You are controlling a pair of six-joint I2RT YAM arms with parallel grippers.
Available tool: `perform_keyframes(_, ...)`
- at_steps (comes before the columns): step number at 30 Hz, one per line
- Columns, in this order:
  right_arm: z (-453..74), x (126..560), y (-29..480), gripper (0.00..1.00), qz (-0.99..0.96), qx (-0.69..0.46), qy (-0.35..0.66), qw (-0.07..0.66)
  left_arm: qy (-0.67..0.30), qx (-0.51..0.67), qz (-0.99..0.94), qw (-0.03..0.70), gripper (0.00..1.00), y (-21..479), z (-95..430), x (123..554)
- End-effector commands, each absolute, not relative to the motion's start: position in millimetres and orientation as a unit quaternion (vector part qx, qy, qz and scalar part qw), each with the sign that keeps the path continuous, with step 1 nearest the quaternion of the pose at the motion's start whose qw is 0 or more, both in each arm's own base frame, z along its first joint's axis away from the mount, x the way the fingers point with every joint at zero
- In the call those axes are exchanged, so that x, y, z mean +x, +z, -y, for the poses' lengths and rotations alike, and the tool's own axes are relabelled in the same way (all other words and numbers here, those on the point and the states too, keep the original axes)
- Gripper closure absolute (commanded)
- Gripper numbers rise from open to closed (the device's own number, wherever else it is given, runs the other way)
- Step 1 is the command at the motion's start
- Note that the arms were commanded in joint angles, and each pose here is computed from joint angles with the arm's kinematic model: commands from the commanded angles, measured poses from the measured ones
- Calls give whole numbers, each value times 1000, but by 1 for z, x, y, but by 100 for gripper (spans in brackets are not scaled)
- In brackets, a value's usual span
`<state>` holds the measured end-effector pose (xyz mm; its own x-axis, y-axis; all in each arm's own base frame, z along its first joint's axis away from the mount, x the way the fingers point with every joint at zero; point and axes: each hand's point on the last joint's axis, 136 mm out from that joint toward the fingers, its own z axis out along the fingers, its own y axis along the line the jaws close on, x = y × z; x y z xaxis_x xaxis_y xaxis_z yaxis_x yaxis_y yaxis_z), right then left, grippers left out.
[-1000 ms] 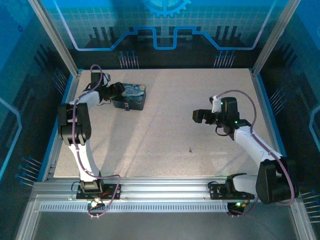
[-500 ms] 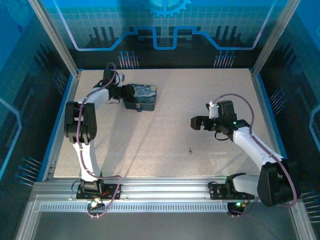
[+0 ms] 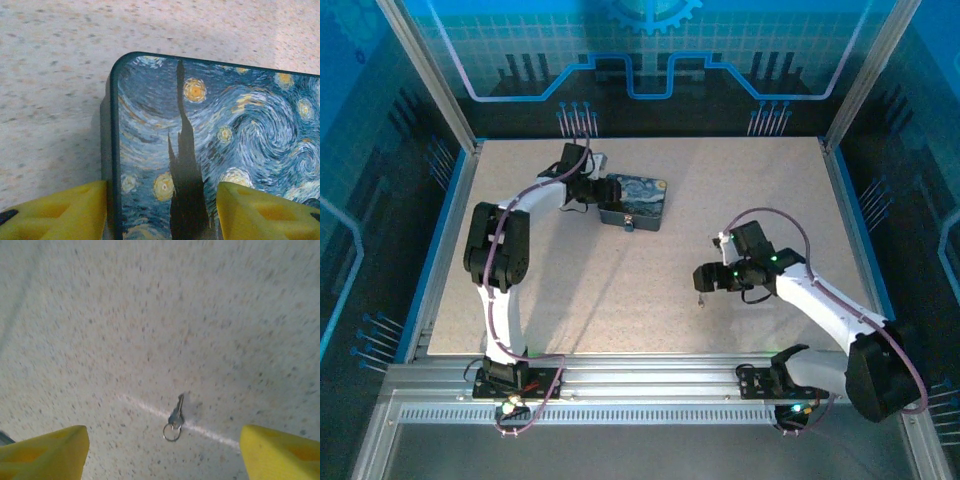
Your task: Unlock the padlock with the key
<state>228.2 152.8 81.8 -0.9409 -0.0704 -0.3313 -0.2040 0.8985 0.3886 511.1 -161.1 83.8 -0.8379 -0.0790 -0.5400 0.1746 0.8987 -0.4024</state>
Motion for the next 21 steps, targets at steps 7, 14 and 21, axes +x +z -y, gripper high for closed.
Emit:
perform_keyframes(7,-162,194,46,37,-978,-63,184,79,-249,107,-924,271,36,83,216,505)
perform_keyframes(14,-162,195,36,46,-986,-82,129,68,-255,104,-913,301,27,112,218,505)
perform_keyframes(21,-173,200,29,54,-987,-98,116,59,-226,78,-902,359,14,148,197,493)
